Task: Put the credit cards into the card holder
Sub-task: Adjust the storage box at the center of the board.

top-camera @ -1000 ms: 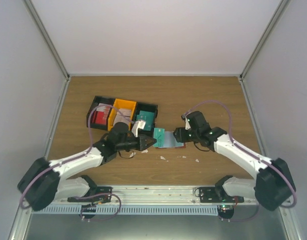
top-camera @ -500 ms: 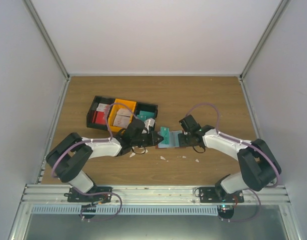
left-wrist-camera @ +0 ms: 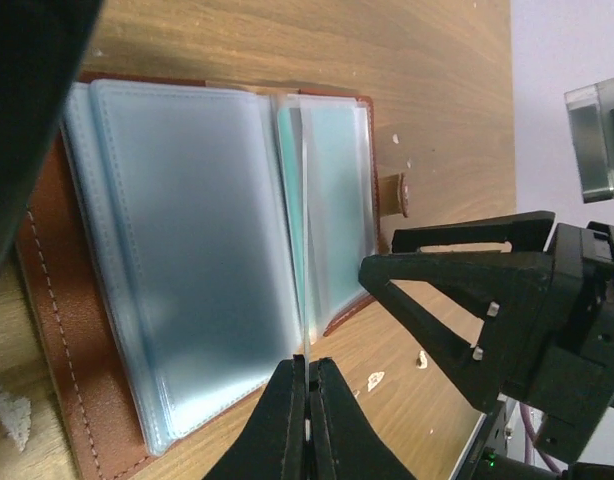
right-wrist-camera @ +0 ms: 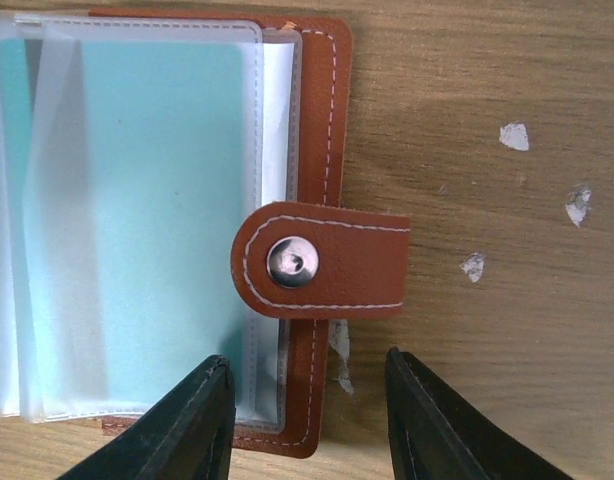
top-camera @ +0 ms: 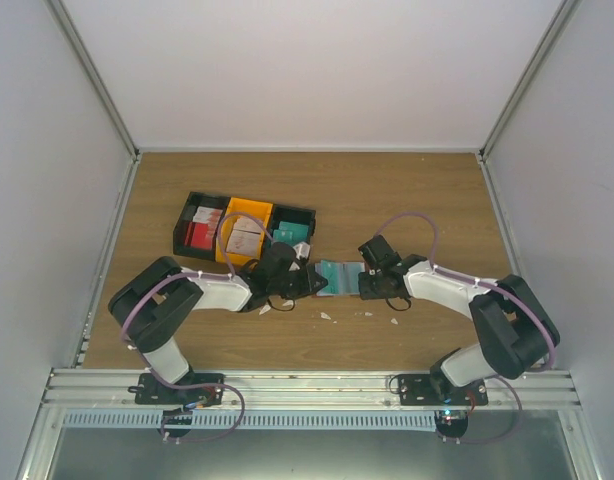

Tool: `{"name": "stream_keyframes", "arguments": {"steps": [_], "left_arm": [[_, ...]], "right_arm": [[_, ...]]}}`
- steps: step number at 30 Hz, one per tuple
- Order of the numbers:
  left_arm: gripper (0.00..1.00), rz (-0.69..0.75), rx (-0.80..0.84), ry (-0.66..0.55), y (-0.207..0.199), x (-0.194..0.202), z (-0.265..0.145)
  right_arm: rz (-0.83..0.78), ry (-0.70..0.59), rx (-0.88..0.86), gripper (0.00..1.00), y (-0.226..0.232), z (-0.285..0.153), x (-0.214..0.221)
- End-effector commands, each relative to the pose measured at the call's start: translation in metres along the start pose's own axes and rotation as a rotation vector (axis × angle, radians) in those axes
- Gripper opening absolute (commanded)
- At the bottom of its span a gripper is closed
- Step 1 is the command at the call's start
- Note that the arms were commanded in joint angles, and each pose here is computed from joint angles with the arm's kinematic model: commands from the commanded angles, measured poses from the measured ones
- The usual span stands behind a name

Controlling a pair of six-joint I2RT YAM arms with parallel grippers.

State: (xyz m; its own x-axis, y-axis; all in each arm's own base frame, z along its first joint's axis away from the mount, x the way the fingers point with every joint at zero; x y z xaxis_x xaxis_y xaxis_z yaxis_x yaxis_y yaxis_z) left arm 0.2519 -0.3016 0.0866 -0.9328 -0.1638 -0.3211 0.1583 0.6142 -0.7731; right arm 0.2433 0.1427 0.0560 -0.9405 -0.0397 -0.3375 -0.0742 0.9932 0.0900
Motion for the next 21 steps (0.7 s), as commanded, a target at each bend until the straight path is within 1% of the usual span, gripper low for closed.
{"name": "stream_keyframes", "arguments": {"steps": [1,3,11,15,21], "left_arm": [[0.00,0.008,0.046,-0.042,-0.013,-0.009,0.008],[0.00,0.014,0.066,-0.043,-0.015,-0.009,0.010],[0.00,0.006,0.111,-0.058,-0.012,-0.007,0.017],[0.00,0.016,0.140,-0.046,-0.012,-0.005,0.024],[0.00,-0.009,0.104,-0.046,-0.004,-0.003,0.032]], "right_arm": [[0.021,0.062,0.013,0.42,-0.003,0.010,0.013],[0.024,0.077,0.012,0.39,-0.003,0.010,0.016],[0.048,0.125,0.003,0.35,-0.005,0.013,0.028],[0.055,0.149,0.023,0.28,-0.007,0.016,0.032],[0.070,0.155,0.026,0.24,-0.008,0.017,0.034]]}}
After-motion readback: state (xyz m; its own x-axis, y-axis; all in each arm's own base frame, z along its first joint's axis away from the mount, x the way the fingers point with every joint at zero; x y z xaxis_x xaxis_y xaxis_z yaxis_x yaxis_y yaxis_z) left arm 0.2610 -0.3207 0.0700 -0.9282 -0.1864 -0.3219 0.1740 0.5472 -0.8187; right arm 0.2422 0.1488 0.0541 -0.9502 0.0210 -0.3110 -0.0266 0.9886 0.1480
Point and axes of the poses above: each gripper's point midway between its finger pads, its own z axis out along the fingers, its own y axis along the line the jaws close on, x = y × z, the point moved 4 cm from there along -z, back along the fingers, and after that the axes turned 2 degrees about z, right-handed, at the moved point
